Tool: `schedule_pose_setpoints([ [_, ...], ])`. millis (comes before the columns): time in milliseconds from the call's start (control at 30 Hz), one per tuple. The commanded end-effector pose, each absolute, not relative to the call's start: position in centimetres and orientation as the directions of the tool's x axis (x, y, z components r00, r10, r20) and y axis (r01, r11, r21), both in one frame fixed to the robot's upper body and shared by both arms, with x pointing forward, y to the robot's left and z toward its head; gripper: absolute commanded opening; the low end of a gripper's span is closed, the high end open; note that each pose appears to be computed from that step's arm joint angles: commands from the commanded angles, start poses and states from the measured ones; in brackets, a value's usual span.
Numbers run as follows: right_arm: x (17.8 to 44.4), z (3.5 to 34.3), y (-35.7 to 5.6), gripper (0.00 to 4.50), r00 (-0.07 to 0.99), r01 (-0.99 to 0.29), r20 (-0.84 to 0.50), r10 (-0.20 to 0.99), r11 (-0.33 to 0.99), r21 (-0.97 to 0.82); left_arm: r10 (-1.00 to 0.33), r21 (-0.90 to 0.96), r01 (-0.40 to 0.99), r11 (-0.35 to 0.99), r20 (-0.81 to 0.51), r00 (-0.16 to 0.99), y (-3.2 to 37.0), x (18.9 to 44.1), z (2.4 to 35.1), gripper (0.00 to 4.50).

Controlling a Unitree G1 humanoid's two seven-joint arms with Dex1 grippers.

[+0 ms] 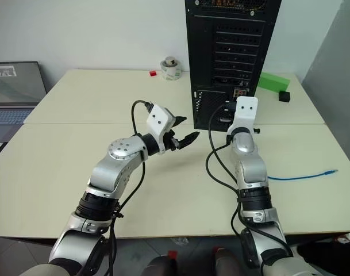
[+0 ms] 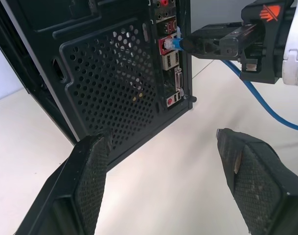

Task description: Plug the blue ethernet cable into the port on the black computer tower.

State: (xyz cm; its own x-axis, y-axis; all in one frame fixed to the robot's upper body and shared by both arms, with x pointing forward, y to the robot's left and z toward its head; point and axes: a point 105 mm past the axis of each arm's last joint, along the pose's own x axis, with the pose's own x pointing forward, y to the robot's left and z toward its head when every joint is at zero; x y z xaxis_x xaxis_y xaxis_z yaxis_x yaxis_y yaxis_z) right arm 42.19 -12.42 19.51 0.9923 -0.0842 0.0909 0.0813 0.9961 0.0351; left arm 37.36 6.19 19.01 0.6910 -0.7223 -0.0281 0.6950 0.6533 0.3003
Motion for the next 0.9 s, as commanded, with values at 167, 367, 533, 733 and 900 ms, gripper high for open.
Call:
schedule_pose_setpoints([
  [167,42.3,21.8,-12.7,0.00,0.979,0.100,0.174,-0.107,0.994,0.048,-0.723,0.334,0.681,0.652,0.006,0.690,6.3,37.2,20.1,3.61],
  [367,42.5,21.9,-12.2,0.00,0.981,0.079,0.176,-0.086,0.996,0.050,-0.721,0.337,0.678,0.654,0.007,0.693,6.4,37.2,20.1,3.61],
  [533,42.5,22.0,-11.6,0.00,0.982,0.055,0.178,-0.063,0.997,0.047,-0.718,0.338,0.674,0.657,0.007,0.696,6.5,37.2,20.1,3.61],
  [733,42.4,22.1,-11.2,0.00,0.983,0.039,0.180,-0.045,0.999,0.037,-0.715,0.337,0.672,0.660,0.007,0.699,6.6,37.2,20.0,3.61],
  [900,42.5,21.9,-11.2,0.00,0.983,0.038,0.176,-0.044,0.999,0.035,-0.714,0.336,0.671,0.661,0.006,0.700,6.6,37.2,19.9,3.61],
])
